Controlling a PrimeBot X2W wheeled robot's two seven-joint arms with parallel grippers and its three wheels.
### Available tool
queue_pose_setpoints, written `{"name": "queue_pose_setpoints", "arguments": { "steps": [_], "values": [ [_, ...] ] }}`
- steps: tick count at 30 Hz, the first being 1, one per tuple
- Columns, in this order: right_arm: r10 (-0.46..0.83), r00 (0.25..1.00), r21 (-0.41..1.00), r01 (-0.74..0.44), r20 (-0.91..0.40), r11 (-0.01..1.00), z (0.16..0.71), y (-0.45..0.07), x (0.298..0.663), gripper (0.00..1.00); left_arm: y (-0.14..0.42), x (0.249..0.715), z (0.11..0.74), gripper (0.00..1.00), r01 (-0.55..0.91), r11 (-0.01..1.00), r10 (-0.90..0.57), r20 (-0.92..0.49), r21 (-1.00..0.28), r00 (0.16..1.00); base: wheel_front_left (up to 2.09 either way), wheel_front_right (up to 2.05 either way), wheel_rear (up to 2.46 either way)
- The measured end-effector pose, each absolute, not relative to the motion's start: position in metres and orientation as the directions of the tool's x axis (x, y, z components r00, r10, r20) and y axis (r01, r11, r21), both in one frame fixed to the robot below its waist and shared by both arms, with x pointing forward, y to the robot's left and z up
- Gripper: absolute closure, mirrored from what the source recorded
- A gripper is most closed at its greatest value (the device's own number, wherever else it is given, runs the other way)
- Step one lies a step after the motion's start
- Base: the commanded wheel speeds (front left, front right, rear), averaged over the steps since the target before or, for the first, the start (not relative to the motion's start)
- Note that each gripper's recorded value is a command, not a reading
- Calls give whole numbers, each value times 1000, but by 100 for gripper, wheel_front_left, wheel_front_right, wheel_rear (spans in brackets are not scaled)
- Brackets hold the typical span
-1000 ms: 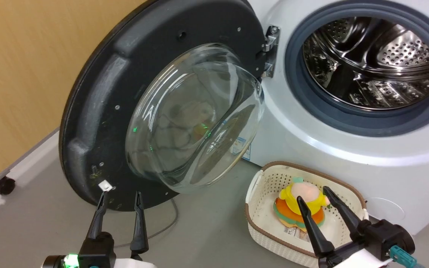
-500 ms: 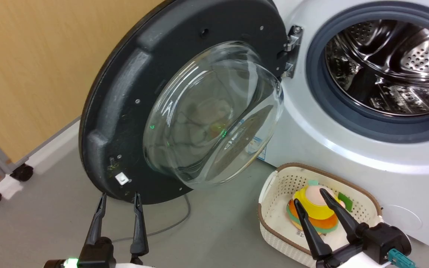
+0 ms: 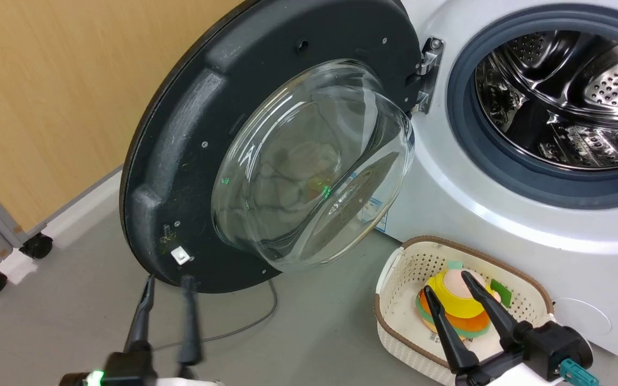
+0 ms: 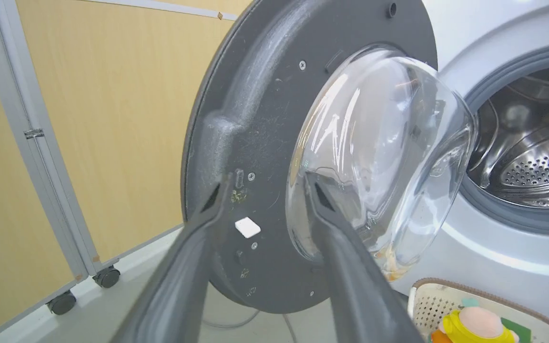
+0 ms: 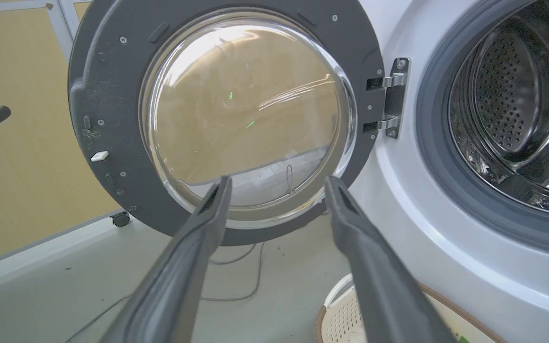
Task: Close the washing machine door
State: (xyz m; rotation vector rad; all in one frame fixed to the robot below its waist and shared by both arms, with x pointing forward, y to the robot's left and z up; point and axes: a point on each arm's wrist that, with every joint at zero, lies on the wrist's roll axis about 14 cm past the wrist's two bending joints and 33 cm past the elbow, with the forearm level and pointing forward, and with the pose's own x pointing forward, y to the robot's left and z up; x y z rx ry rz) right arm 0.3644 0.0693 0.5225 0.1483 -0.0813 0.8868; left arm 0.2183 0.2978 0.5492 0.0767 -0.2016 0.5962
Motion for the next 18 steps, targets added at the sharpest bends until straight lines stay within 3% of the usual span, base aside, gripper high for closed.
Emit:
{"name": "queue_pose_setpoints", "arguments": {
  "steps": [9,15,18],
  "values": [
    [756,640,92,-768,138,634,525,65,368,0,346,205,605,100,-594,803,566,369,-45,737,0,0,0],
    [739,663,99,-748,120,656,518,55,368,0,408,202,635,100,-563,763,646,376,-318,664,0,0,0],
    [729,675,108,-738,114,667,515,51,369,0,440,204,643,100,-508,683,711,320,-524,626,0,0,0]
  ]
}}
